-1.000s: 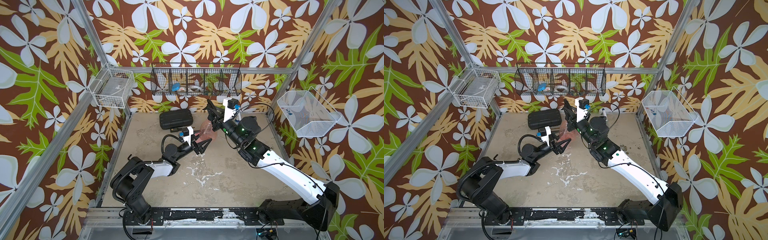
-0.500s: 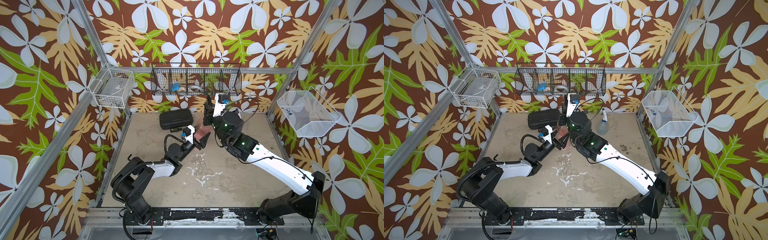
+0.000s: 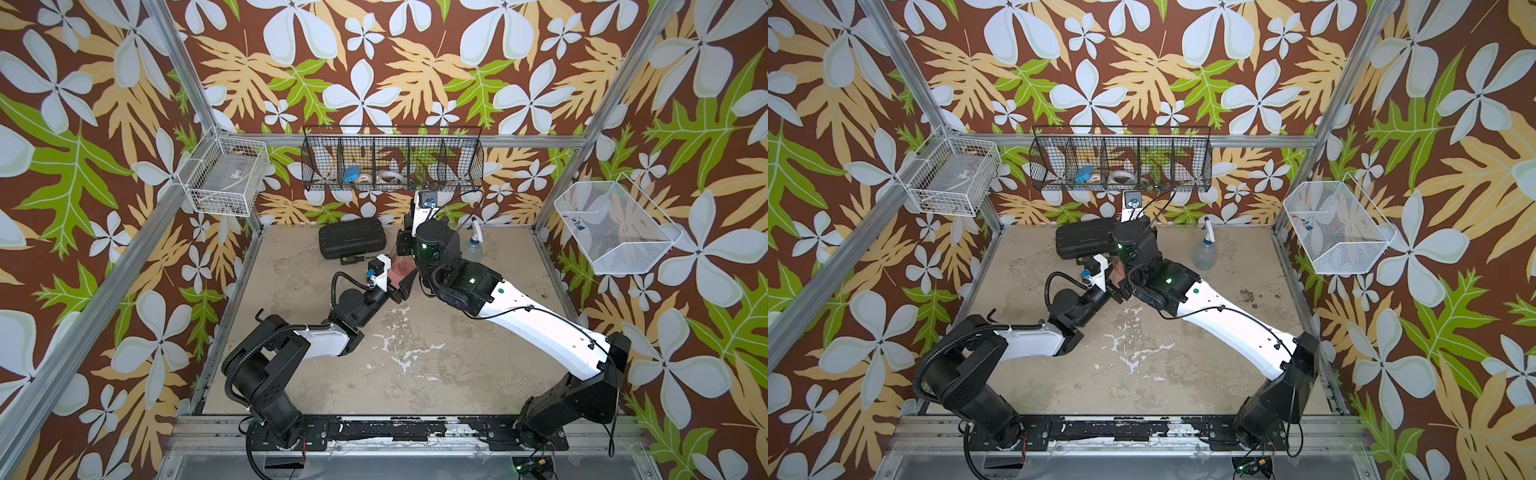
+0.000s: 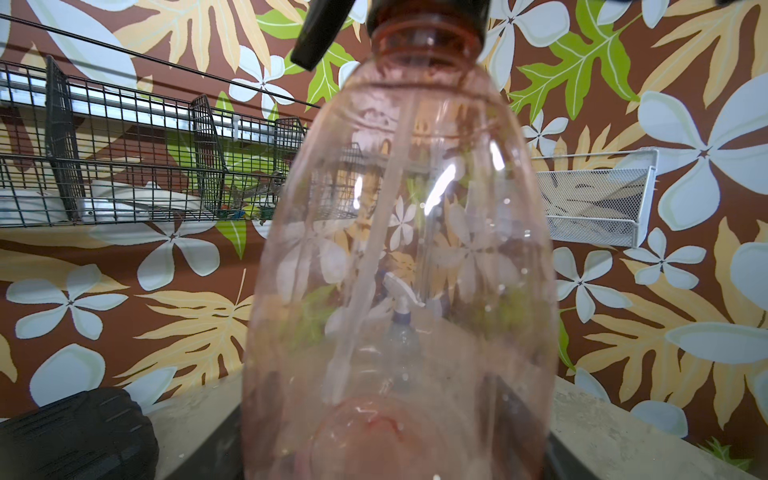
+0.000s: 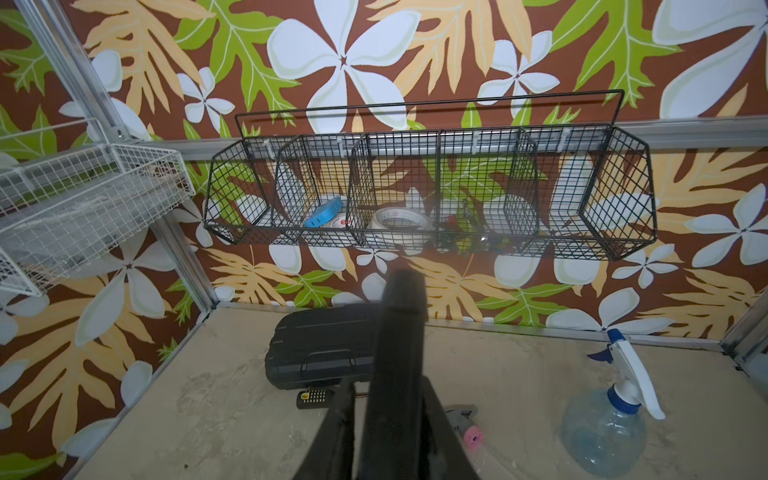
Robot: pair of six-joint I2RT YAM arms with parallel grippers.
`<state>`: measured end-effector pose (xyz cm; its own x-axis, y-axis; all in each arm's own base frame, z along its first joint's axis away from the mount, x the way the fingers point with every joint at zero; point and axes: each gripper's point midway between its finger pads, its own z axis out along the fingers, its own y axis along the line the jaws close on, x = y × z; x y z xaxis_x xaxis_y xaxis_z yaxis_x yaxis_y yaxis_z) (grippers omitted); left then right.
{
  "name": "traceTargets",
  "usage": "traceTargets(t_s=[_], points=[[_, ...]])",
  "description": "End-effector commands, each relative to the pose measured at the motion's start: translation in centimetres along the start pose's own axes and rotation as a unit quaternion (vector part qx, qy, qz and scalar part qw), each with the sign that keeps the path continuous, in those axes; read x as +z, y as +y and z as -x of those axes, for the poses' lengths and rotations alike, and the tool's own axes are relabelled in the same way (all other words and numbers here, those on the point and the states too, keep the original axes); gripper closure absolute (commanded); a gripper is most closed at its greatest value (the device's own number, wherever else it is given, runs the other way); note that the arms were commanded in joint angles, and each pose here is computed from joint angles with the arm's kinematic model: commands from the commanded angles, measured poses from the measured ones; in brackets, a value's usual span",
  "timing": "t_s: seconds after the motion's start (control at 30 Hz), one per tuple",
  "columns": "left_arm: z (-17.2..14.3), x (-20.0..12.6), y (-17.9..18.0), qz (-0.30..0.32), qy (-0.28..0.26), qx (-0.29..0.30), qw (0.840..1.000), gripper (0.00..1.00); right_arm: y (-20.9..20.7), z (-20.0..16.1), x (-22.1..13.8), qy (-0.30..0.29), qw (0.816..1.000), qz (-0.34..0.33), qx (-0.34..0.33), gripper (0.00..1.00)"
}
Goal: Attach spray nozzles to spray bottles
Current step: Screw the spray nozzle on the spray bottle.
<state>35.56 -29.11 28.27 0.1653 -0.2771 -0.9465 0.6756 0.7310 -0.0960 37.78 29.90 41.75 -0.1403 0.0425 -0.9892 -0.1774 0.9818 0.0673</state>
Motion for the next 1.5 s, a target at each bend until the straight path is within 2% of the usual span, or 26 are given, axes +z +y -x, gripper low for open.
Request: traceTargets(t_s=[0.0, 0.47, 0.63, 0.93, 1.2, 1.37, 1.47], points=[[6.7, -1.1, -0.7, -0.014, -0.135, -0.012, 0.991, 0.43, 0.0, -3.6, -0.3, 0.07, 0.994, 0.012, -0.08, 0.9], [6.3, -1.1, -0.7, -0.017, -0.131, -0.016, 0.991, 0.43, 0.3, -2.1, -1.1, 0.064, 0.995, 0.033, -0.068, 0.74], [5.6, -1.2, -0.7, -0.019, -0.123, -0.019, 0.992, 0.43, 0.2, -1.3, -1.7, 0.055, 0.995, 0.045, -0.064, 0.61], [4.7, -1.3, -0.5, -0.014, -0.115, -0.013, 0.993, 0.44, 0.5, -0.5, -3.0, 0.043, 0.994, 0.077, -0.058, 0.5], [4.3, -1.0, -0.4, -0.013, -0.111, -0.013, 0.994, 0.44, 0.6, 0.1, -4.5, 0.034, 0.991, 0.114, -0.059, 0.3], [2.9, -0.3, -0.6, -0.019, -0.078, -0.008, 0.997, 0.43, 0.7, -1.3, -6.0, 0.031, 0.983, 0.159, -0.082, 0.28], [2.4, -0.3, -0.5, -0.017, -0.068, -0.007, 0.998, 0.43, 0.2, -2.0, -7.1, 0.024, 0.977, 0.2, -0.072, 0.28]])
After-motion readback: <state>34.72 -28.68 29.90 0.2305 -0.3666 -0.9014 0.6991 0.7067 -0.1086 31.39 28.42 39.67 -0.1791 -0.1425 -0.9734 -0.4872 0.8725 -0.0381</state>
